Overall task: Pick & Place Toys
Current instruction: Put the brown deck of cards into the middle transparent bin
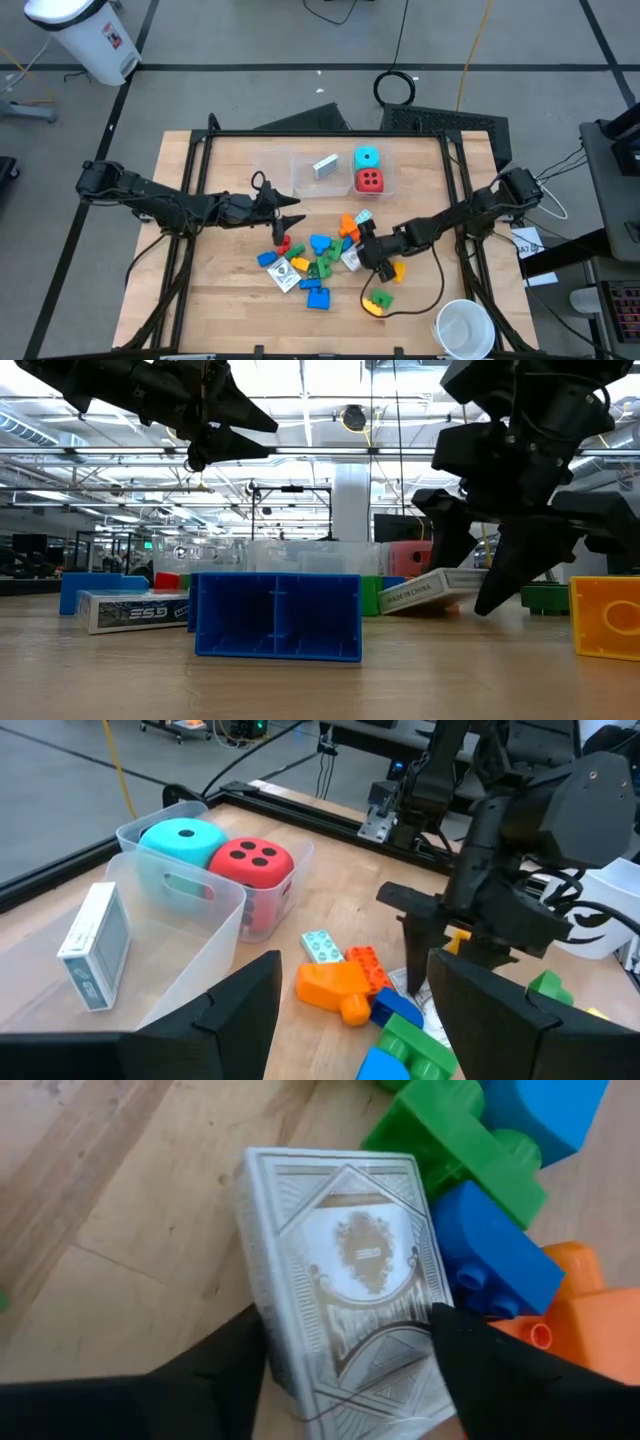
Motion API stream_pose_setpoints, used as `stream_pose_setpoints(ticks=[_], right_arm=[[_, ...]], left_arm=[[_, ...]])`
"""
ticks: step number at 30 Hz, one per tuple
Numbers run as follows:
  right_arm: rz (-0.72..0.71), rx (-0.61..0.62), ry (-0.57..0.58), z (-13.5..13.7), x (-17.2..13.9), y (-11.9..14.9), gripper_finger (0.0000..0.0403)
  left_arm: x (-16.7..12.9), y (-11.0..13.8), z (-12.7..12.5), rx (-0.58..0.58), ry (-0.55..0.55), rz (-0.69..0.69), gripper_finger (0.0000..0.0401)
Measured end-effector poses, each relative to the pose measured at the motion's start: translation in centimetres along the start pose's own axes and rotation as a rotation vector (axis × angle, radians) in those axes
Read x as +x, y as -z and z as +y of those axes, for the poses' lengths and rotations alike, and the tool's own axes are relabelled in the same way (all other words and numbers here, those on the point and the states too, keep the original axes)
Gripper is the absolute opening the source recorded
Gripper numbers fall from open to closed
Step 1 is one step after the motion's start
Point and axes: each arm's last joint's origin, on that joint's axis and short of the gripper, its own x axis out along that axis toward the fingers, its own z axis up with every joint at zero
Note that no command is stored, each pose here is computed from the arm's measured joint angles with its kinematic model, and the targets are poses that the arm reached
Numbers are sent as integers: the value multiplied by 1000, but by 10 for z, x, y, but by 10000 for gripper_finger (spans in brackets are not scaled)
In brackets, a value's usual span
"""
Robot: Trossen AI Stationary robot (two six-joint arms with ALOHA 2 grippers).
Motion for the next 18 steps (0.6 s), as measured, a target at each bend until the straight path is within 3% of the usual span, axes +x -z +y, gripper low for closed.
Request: stream_pose_setpoints(ticks=[8, 18], right_arm=[[-64, -18, 11, 8, -5, -7, 126], [-167, 21, 99, 8, -33, -17, 83]], left_arm=[[0, 0, 0, -1, 0, 1, 257], [0, 0, 0, -1, 0, 1, 257]])
